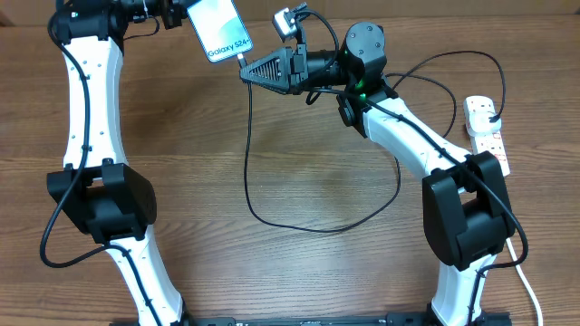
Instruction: Plug charger to phone and switch on socket
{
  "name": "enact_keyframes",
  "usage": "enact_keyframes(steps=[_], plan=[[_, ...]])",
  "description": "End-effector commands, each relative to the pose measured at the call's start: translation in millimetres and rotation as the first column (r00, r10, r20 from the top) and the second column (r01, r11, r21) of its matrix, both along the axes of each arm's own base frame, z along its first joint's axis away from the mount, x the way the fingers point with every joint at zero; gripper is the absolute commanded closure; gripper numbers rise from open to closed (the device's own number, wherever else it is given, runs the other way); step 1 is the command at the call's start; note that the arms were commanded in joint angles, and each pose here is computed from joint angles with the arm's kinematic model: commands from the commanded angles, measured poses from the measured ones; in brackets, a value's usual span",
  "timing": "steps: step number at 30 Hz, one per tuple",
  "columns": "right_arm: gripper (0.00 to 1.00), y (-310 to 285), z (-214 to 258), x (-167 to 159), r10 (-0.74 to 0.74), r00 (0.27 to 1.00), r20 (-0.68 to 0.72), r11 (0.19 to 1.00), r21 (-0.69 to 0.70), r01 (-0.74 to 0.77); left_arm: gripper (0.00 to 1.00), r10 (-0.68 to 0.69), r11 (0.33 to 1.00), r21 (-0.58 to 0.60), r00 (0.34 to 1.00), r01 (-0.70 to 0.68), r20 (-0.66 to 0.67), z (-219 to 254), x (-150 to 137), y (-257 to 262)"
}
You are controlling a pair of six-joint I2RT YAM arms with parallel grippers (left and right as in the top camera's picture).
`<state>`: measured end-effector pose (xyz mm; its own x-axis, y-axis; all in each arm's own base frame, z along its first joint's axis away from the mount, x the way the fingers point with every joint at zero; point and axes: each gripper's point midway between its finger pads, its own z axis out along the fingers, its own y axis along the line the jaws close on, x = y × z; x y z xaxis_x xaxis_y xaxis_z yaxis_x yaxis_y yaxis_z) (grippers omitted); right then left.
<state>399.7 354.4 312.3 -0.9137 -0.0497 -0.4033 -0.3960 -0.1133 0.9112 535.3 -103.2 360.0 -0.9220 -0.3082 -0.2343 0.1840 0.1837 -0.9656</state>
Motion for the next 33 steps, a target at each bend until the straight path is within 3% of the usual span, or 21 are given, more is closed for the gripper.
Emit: enact_keyframes(steps=[1,33], plan=[[0.96,-0.6,8.2,3.7,-0.019,1.000,0.013,1.000,0.014,0.018,0.96,-0.037,0.999,-0.021,0.999,0.037,0.014,10.0,-7.4,-0.6],[0.96,-0.6,8.8,7.1,-0.038,0.999,0.014,0.999,0.019,0.038,0.96,-0.022,1.000,-0.006,1.000,0.022,-0.022,5.5,-3.3,-21.3]])
